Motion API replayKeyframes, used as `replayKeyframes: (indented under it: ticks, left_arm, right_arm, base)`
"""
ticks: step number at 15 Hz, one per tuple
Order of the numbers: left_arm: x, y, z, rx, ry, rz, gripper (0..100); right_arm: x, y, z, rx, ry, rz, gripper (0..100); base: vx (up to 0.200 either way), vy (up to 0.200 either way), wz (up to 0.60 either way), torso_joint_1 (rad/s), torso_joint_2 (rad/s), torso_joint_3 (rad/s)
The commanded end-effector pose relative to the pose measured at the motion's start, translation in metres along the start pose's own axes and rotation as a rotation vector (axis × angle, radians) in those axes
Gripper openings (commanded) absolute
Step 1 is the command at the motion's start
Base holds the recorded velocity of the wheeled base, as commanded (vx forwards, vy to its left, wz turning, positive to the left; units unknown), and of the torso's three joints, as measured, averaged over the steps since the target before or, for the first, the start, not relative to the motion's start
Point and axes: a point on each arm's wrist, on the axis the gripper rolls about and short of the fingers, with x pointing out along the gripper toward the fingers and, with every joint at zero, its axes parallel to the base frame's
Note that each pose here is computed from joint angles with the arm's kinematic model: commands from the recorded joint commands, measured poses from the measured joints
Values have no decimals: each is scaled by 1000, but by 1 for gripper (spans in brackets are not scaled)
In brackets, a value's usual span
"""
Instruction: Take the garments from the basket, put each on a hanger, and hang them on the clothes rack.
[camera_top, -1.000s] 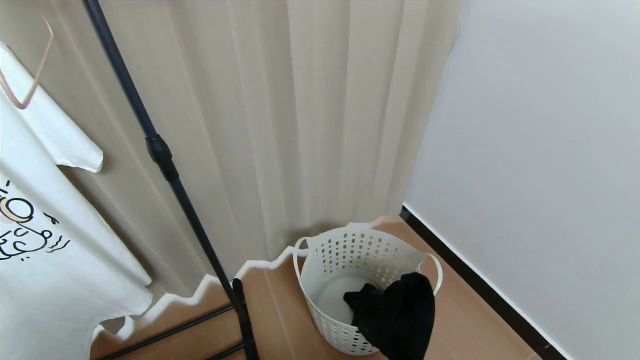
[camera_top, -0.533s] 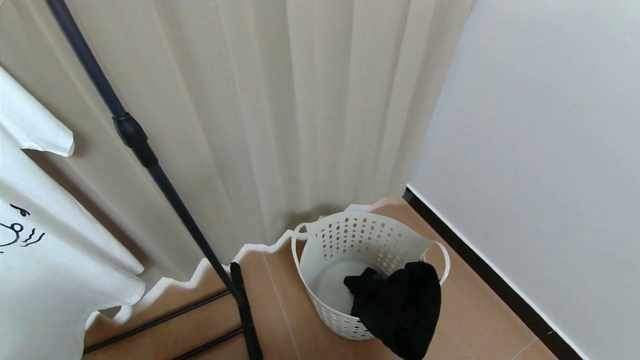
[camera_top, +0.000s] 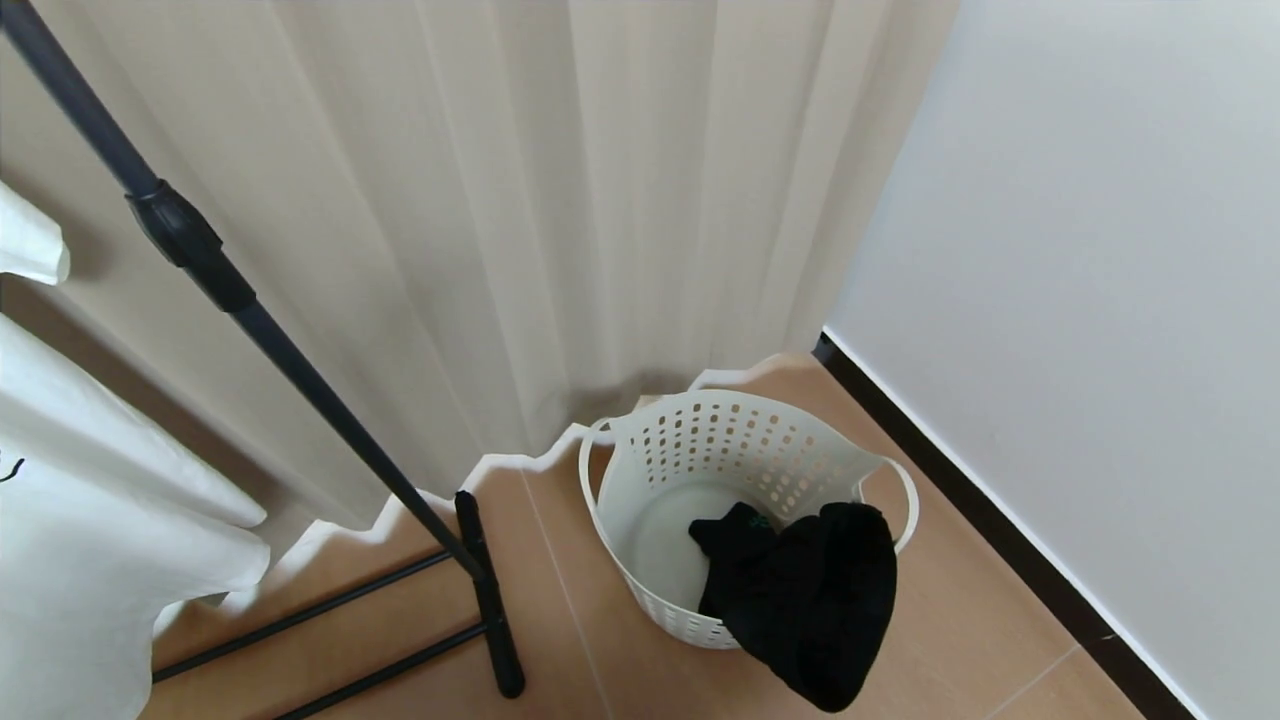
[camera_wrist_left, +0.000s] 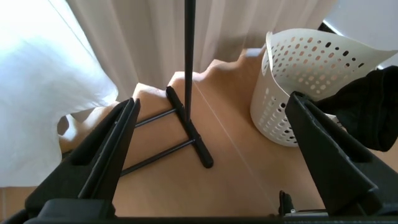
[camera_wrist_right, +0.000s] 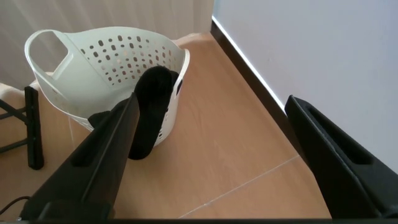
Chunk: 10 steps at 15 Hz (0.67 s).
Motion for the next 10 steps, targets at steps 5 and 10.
replayKeyframes:
  ticks: [5,10]
  left_arm:
    - [0,0,0,-1,1,0,100]
    - [0,0,0,-1,1,1,100]
  right_arm:
    - [0,0,0,-1,1,0,100]
    - [0,0,0,4,0,-2,100]
  base:
    - [0,0,0,4,6,-198]
    - [0,0,0,0,4,-198]
